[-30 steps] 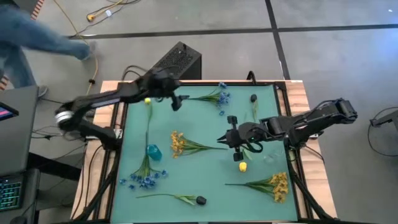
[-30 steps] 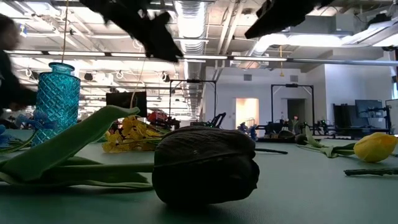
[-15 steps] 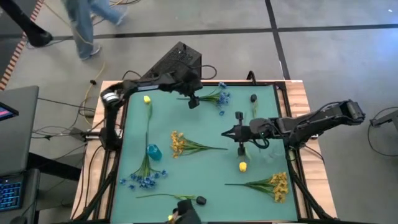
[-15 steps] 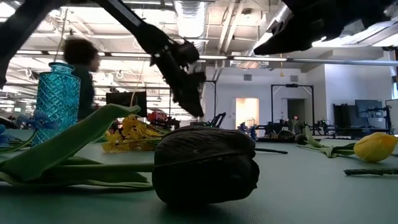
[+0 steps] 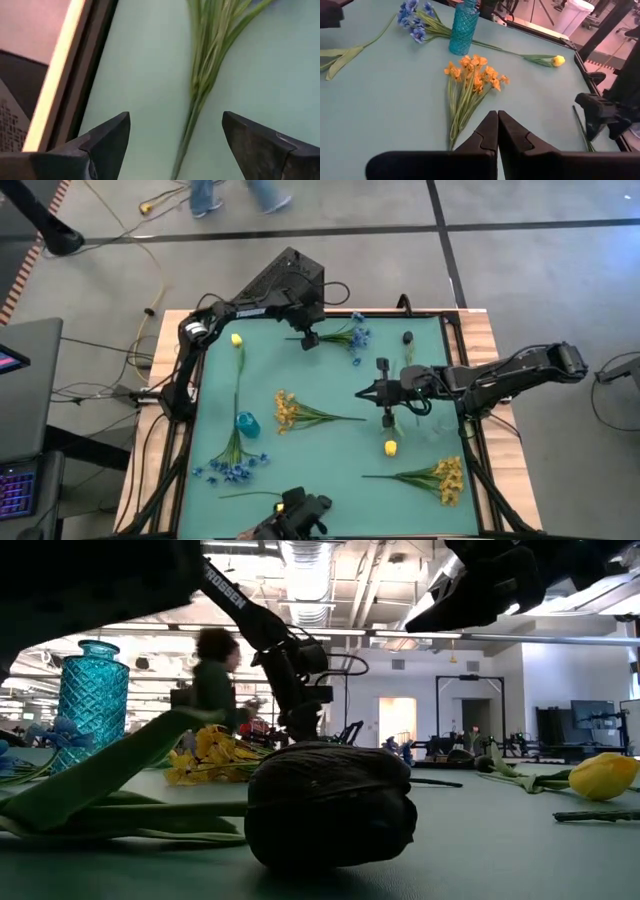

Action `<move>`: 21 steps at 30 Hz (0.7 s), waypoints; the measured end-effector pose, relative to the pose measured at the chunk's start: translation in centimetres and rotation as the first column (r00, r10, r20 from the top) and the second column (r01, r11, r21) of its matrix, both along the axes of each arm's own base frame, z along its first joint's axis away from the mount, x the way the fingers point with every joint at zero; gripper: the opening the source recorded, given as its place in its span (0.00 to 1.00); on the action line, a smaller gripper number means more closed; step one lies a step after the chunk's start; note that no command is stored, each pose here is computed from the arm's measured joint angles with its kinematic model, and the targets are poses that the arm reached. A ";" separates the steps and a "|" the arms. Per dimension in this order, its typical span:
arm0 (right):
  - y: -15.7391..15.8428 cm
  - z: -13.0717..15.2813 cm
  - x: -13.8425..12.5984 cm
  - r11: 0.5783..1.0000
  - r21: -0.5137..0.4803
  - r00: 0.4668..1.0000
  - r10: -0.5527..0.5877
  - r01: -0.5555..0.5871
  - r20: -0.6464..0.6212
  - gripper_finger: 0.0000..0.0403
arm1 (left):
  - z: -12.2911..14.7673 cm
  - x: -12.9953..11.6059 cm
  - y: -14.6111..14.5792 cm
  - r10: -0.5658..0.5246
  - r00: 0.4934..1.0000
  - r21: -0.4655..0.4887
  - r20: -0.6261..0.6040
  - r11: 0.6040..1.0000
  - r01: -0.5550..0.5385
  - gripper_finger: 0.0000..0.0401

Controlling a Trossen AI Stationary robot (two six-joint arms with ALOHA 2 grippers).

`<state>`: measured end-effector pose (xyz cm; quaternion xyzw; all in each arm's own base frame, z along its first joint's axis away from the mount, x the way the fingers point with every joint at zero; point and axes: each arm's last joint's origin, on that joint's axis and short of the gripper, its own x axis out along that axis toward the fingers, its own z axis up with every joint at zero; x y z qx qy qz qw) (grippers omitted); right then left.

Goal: Sort flowers into vase by color
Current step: Put the top blue flowers into the blue vase

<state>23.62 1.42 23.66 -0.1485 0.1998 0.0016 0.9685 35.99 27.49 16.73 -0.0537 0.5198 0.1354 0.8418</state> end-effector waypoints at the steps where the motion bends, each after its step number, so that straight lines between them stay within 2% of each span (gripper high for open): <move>1: 0.0 0.0 0.0 1.000 -0.002 1.000 0.001 -0.001 0.005 0.08 | -0.1 -0.3 0.2 0.006 1.000 -0.010 -0.009 1.000 -0.006 0.76; 7: 0.0 0.4 0.1 0.999 -0.036 0.999 0.017 -0.016 0.037 0.08 | -2.0 -1.1 0.8 0.013 0.997 -0.076 -0.073 0.997 -0.019 0.76; 10: -0.1 0.6 0.2 0.998 -0.064 0.998 0.026 -0.023 0.052 0.08 | -2.9 -0.9 0.9 0.012 0.995 -0.078 -0.099 0.997 -0.019 0.76; 15: -0.4 0.6 0.3 0.996 -0.091 0.998 0.024 -0.018 0.060 0.08 | -2.9 -1.0 0.9 0.006 0.996 -0.091 -0.092 0.996 -0.015 0.75; 18: -0.6 0.6 0.3 0.995 -0.098 0.998 0.015 -0.009 0.060 0.08 | -3.0 -1.1 0.9 -0.016 0.994 -0.093 -0.107 0.996 0.006 0.68; 21: -1.0 0.6 0.3 0.995 -0.100 0.998 0.001 0.005 0.059 0.08 | -3.1 -1.2 0.9 -0.024 0.992 -0.089 -0.121 0.996 0.014 0.54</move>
